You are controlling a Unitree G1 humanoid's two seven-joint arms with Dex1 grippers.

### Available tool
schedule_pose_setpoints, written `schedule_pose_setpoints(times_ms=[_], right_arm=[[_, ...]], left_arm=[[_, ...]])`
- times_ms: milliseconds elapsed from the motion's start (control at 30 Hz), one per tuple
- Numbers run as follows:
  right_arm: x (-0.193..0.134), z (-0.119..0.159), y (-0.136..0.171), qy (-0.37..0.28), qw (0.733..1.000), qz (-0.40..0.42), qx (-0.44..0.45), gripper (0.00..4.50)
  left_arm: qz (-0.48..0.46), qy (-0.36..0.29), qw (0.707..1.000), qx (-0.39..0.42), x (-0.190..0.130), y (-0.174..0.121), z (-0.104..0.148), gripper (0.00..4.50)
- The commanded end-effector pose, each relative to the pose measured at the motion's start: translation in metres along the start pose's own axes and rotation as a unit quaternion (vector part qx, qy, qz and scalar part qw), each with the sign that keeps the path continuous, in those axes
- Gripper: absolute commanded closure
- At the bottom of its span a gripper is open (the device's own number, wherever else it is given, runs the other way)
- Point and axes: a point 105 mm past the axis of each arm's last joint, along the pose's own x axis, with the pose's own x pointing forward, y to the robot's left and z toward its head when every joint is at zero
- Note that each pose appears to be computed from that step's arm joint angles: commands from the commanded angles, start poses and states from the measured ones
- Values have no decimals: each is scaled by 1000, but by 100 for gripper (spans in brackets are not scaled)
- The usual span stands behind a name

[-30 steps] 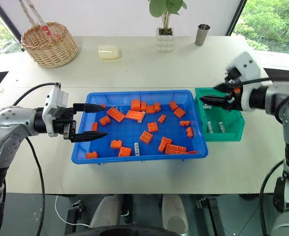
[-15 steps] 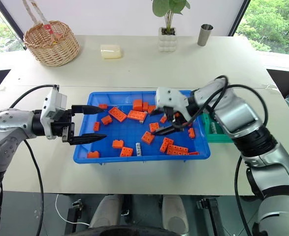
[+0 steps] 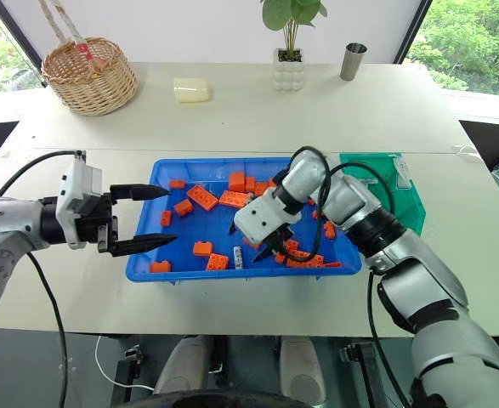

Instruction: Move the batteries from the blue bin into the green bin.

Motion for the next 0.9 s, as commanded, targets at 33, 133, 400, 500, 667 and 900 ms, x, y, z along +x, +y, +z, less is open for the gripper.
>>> schedule_pose_setpoints(times_ms=[33, 133, 400, 500, 667, 900], right_arm=[[0, -1, -5, 21, 999, 21, -45, 98], [7, -6, -12, 24, 998, 29, -47, 98], [24, -9, -12, 17, 996, 57, -64, 98], [29, -8, -7, 12, 995, 69, -77, 98], [37, -2, -1, -1, 993, 86, -81, 98], [39, 0, -5, -7, 994, 78, -73, 379]], left_arm=[[3, -8, 1000, 17, -2, -1, 10, 0], [5, -9, 1000, 19, -2, -1, 11, 0], [11, -9, 1000, 22, -3, 0, 15, 0], [14, -8, 1000, 23, -3, 0, 16, 0], [15, -7, 1000, 23, -3, 1, 16, 0], [15, -9, 999, 27, -2, 3, 18, 0]])
